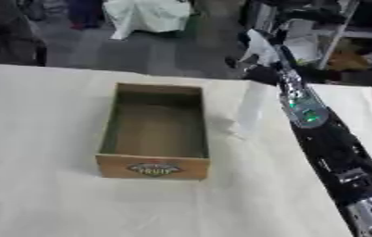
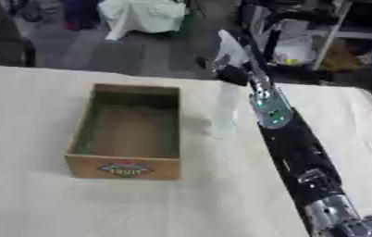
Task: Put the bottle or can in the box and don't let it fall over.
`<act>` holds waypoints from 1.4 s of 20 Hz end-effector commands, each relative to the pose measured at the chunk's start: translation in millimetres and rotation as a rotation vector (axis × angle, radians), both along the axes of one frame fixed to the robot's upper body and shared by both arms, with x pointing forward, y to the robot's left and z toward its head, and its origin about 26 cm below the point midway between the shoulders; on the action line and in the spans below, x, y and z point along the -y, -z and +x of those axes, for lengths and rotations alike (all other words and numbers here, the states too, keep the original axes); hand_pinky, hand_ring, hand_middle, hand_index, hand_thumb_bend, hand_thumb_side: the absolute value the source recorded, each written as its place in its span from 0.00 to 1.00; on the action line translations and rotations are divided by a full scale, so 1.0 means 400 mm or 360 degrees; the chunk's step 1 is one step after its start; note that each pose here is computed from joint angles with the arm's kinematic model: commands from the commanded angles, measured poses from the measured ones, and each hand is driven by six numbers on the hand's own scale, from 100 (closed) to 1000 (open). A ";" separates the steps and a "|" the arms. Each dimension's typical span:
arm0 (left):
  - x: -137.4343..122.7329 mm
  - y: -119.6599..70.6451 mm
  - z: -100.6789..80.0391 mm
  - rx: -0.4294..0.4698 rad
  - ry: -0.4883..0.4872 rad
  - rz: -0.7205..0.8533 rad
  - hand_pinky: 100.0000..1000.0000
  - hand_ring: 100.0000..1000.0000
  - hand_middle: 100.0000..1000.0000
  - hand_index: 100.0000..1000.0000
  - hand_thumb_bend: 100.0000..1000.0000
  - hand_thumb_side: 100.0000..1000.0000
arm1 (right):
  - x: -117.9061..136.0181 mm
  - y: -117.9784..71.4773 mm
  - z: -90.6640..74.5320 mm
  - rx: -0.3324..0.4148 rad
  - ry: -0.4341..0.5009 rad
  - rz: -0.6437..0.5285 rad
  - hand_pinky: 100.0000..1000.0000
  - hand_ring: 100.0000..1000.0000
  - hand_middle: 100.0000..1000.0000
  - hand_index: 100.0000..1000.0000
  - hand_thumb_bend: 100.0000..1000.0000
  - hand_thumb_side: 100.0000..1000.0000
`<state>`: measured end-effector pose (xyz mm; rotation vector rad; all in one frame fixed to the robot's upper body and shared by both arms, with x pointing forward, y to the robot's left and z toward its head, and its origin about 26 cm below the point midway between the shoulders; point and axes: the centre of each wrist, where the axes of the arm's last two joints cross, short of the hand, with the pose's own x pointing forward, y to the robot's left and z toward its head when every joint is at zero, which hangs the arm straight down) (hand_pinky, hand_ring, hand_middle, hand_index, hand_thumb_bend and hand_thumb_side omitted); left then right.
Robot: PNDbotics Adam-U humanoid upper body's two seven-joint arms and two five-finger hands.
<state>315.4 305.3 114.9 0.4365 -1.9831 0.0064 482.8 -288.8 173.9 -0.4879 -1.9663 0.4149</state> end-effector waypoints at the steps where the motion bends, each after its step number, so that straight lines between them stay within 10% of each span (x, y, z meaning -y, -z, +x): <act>1: -0.005 -0.024 -0.001 0.0047 0.0003 0.0026 0.71 0.75 0.64 0.83 0.45 0.72 | 0.021 -0.054 0.000 0.0075 0.0003 -0.0024 0.57 0.69 0.65 0.79 0.53 0.19; 12: -0.006 -0.024 -0.001 0.0047 -0.0002 0.0025 0.71 0.75 0.64 0.83 0.46 0.72 | 0.021 -0.056 -0.001 0.0117 0.0020 0.0039 0.48 0.51 0.27 0.42 0.07 0.00; 28: -0.006 -0.020 -0.002 0.0037 0.0004 0.0027 0.71 0.75 0.63 0.83 0.46 0.72 | -0.064 -0.165 -0.011 0.0294 -0.0234 0.0142 0.45 0.47 0.23 0.38 0.07 0.00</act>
